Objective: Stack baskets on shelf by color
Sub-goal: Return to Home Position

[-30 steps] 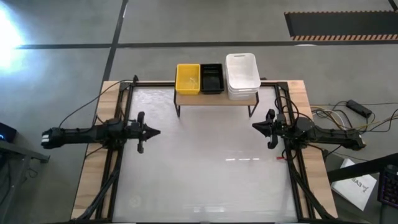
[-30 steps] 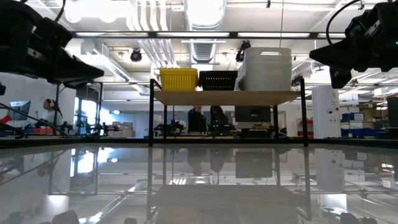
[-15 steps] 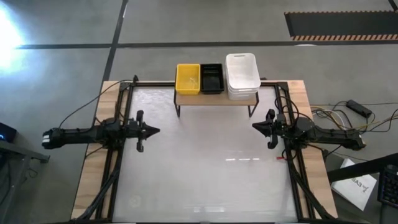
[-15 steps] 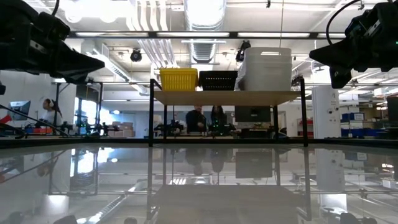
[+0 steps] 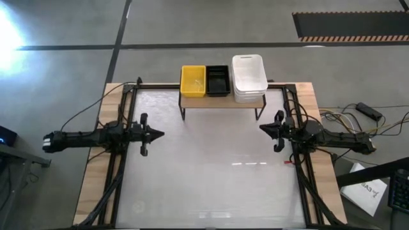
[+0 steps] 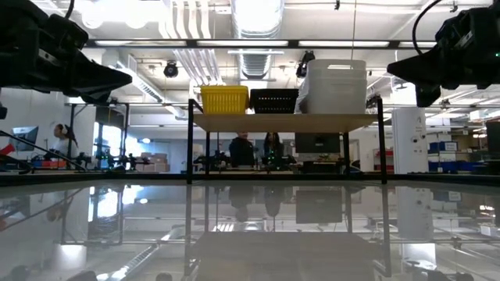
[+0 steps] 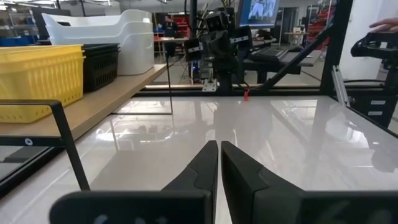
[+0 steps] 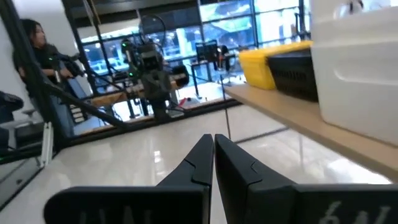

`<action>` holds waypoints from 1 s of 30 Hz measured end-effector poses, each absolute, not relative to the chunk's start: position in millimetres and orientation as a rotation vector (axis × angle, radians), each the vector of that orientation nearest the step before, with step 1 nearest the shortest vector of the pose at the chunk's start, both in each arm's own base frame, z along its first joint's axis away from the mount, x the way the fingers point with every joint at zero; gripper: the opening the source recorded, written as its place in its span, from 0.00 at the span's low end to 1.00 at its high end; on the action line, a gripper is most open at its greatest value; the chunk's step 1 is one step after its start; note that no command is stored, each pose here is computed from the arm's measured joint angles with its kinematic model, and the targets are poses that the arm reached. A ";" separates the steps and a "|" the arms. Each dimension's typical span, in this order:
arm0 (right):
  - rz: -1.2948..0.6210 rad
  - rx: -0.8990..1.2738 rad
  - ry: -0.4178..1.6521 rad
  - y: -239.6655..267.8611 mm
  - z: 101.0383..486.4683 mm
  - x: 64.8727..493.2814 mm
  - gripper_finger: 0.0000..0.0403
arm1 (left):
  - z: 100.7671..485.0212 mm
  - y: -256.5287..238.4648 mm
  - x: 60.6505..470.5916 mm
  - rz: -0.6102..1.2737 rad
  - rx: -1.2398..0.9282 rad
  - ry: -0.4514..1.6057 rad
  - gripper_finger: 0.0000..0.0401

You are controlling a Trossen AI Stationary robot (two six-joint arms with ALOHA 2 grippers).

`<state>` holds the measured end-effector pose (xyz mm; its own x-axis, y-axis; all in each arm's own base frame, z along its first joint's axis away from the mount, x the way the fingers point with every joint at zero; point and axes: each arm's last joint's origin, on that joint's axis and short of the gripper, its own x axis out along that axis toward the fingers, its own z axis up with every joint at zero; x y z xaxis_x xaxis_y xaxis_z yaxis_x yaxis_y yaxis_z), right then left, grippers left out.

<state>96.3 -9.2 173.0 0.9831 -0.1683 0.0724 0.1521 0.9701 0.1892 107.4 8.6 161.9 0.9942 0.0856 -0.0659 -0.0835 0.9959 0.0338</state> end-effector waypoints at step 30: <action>-0.091 -0.128 -0.073 -2.3 173.9 97.6 0.02 | 161.7 8.6 107.7 0.083 0.031 0.070 0.01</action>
<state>97.6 -2.3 173.9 0.9932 -0.0861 0.0787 0.0954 0.9877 -0.1237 107.7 8.6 161.7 0.9940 0.0844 -0.0690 -0.0822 0.9960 0.0338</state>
